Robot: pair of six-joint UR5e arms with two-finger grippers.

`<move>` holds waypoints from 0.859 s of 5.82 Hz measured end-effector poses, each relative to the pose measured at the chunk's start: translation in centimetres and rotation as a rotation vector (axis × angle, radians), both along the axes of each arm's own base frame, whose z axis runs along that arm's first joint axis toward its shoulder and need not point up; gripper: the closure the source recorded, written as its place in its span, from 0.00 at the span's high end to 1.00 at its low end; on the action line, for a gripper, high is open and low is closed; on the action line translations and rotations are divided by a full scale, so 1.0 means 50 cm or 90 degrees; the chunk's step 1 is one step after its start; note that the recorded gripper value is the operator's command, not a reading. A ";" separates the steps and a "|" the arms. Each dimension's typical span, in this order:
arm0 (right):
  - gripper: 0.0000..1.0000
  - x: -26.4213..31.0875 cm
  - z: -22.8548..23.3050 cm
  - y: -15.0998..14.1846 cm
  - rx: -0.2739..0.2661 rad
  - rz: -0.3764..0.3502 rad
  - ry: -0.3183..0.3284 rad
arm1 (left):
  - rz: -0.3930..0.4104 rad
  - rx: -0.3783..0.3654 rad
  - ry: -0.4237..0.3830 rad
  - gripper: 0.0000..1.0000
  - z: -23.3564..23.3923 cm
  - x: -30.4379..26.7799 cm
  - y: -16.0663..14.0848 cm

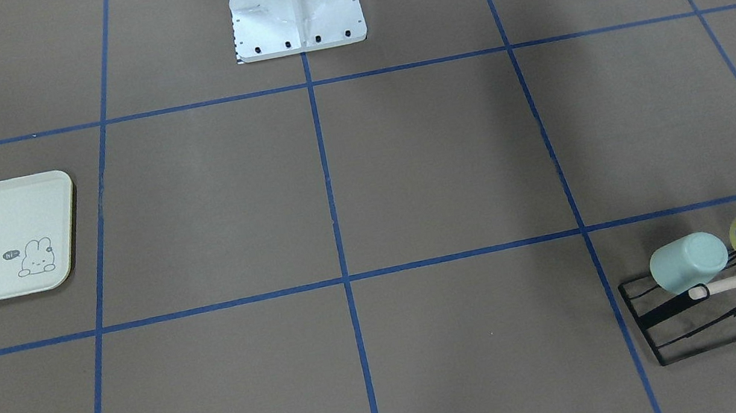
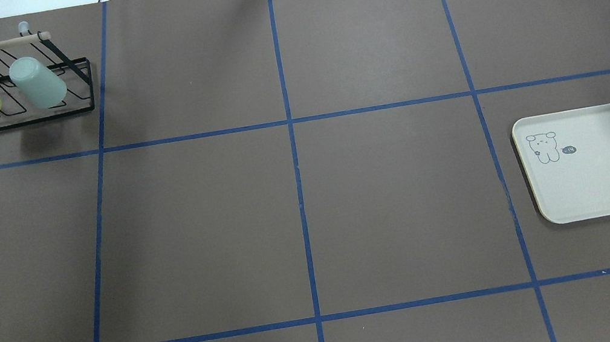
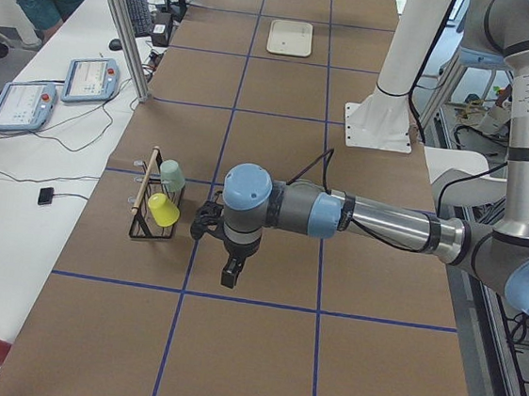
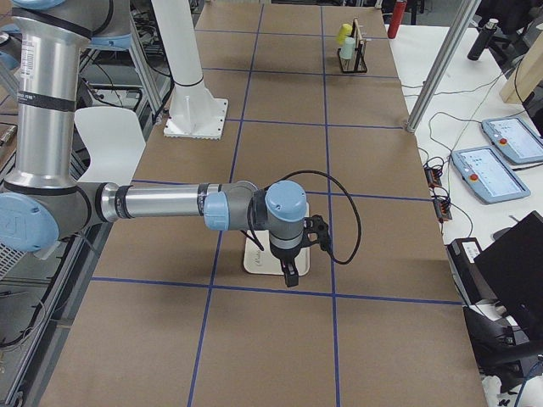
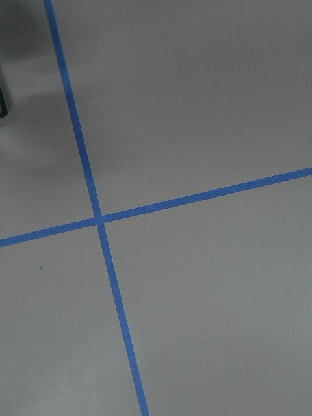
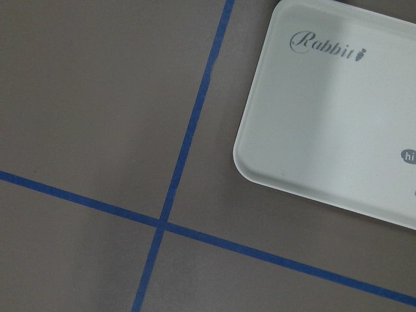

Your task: Left arm grabs green cup and hands to right arm on tray

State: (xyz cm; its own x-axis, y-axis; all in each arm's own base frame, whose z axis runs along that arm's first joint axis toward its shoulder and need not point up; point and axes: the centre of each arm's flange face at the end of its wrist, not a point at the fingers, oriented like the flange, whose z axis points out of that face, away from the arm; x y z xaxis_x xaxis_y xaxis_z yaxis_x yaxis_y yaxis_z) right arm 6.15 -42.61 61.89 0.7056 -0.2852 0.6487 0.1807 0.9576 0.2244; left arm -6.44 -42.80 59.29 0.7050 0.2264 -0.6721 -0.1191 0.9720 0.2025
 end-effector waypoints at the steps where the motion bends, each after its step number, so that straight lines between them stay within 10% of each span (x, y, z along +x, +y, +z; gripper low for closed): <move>1: 1.00 0.000 0.000 -0.001 0.000 0.002 -0.001 | 0.000 0.003 0.002 1.00 -0.005 0.001 0.000; 5: 1.00 -0.001 0.006 -0.009 -0.005 0.005 -0.004 | -0.001 0.083 0.003 1.00 -0.020 0.002 -0.017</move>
State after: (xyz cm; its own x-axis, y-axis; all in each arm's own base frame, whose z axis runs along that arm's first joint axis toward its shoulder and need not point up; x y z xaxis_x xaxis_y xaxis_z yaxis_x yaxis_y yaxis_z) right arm 6.11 -43.08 62.17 0.7033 -0.2743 0.6558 0.1715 0.9608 0.2180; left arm -6.35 -43.68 58.28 0.7024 0.3115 -0.6400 -0.1165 0.9373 0.3284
